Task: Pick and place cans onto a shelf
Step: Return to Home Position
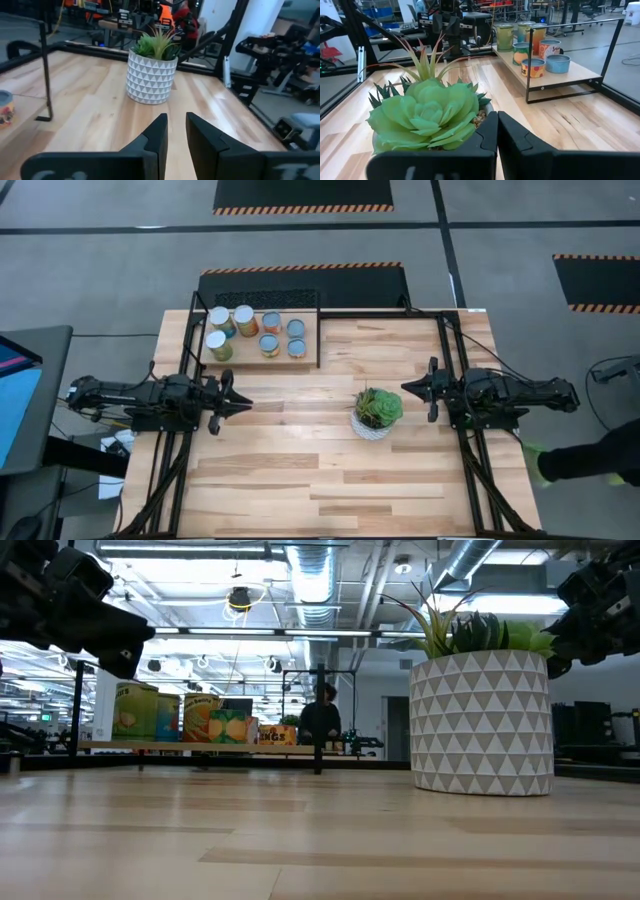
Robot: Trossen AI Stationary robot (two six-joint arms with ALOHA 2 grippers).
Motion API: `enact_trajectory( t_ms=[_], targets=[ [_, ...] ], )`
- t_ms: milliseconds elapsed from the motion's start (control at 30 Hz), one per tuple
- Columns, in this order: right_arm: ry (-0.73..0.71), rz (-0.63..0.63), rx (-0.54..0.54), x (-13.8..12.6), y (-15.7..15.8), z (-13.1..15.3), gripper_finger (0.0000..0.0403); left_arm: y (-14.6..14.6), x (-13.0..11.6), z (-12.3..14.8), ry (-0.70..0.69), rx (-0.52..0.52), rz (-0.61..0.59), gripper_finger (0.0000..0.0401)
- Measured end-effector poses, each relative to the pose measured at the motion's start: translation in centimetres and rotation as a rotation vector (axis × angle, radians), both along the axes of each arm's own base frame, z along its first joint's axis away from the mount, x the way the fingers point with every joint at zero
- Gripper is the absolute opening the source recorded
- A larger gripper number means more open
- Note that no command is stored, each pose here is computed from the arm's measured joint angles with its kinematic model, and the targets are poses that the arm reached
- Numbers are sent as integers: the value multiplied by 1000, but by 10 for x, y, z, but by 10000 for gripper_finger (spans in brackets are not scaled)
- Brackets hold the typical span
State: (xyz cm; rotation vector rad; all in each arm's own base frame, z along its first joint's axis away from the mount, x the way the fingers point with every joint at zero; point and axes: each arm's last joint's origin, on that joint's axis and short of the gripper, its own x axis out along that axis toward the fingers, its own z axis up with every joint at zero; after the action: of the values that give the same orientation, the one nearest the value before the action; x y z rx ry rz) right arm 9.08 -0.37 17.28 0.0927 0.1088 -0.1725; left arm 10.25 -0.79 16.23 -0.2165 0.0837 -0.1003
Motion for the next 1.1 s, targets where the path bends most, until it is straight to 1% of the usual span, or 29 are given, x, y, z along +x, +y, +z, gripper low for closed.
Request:
enact_trajectory(
  t_ms=[100, 1100],
  targets=[
    [1, 0, 0, 0, 0, 0, 28, 1, 0, 0, 0, 39, 15, 57],
    [2, 0, 1, 0, 0, -1, 28, 1, 0, 0, 1, 40, 27, 57]
  ],
)
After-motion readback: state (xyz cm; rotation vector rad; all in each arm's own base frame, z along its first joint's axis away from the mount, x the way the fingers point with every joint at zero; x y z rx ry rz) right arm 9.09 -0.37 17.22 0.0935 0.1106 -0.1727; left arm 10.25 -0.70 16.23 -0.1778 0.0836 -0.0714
